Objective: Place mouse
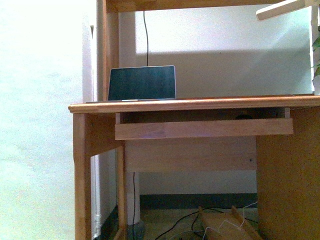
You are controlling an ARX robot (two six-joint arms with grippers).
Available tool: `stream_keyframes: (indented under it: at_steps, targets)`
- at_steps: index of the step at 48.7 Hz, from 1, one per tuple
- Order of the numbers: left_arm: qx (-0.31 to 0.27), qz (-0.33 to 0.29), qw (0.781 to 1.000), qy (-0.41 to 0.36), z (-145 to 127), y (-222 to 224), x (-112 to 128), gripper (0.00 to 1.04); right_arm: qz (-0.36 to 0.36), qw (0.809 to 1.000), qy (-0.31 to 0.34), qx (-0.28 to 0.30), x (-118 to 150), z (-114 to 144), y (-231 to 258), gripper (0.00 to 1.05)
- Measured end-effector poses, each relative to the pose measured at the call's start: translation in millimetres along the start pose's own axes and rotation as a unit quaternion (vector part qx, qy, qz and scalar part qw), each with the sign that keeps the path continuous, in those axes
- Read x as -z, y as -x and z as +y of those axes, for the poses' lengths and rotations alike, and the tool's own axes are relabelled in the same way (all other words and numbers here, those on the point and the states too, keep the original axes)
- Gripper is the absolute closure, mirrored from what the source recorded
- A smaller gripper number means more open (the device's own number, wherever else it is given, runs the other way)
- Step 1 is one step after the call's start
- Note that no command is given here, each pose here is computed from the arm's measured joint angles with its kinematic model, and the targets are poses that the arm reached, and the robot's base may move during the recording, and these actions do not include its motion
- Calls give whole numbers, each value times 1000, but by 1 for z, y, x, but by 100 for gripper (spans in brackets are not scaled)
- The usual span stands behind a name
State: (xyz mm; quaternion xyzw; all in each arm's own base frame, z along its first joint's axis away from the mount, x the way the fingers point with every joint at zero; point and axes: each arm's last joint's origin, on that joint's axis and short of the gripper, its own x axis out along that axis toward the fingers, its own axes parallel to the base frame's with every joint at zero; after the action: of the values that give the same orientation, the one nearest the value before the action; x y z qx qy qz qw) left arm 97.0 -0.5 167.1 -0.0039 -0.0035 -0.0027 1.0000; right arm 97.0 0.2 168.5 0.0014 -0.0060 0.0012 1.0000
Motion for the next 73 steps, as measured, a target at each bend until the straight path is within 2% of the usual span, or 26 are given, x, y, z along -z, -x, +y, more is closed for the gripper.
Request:
stream_keyframes:
  at_steps: [73]
  targets:
    - [0,0,1000,0,0,0,0,8,0,1000,0,0,0,0,0,7]
